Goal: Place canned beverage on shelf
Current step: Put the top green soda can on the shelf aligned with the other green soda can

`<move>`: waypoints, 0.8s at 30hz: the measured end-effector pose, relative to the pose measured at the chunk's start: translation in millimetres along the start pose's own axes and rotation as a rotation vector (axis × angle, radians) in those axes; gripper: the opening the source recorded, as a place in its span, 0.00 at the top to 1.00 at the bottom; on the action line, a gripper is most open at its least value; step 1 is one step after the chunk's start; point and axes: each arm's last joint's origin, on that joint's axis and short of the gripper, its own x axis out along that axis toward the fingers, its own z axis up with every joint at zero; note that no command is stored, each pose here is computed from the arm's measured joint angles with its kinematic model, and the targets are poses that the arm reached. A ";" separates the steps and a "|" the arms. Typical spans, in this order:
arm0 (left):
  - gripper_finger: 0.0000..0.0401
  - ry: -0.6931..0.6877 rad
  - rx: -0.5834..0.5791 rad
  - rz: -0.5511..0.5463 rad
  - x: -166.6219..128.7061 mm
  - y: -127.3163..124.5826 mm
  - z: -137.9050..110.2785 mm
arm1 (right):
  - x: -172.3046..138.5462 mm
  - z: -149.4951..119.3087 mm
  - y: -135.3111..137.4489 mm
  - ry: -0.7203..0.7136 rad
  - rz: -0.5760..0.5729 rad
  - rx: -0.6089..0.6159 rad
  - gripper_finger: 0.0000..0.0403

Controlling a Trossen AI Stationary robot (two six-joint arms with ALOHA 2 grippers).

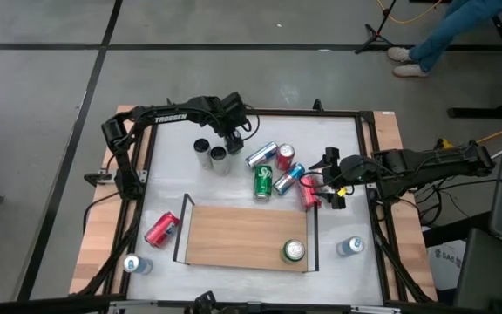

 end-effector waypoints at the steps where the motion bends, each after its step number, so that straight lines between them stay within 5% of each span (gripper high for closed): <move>1: 0.03 0.000 -0.026 0.001 0.0 0.0 0.0 | 0.0 0.0 0.0 0.000 0.000 0.000 0.09; 14: 0.03 -0.004 -0.385 0.026 0.1 0.8 0.0 | 0.0 0.0 -0.1 0.000 0.000 0.000 0.09; 24: 0.03 -0.003 -0.373 0.023 0.4 -6.4 -0.1 | 0.0 0.0 0.0 0.000 0.000 0.000 0.09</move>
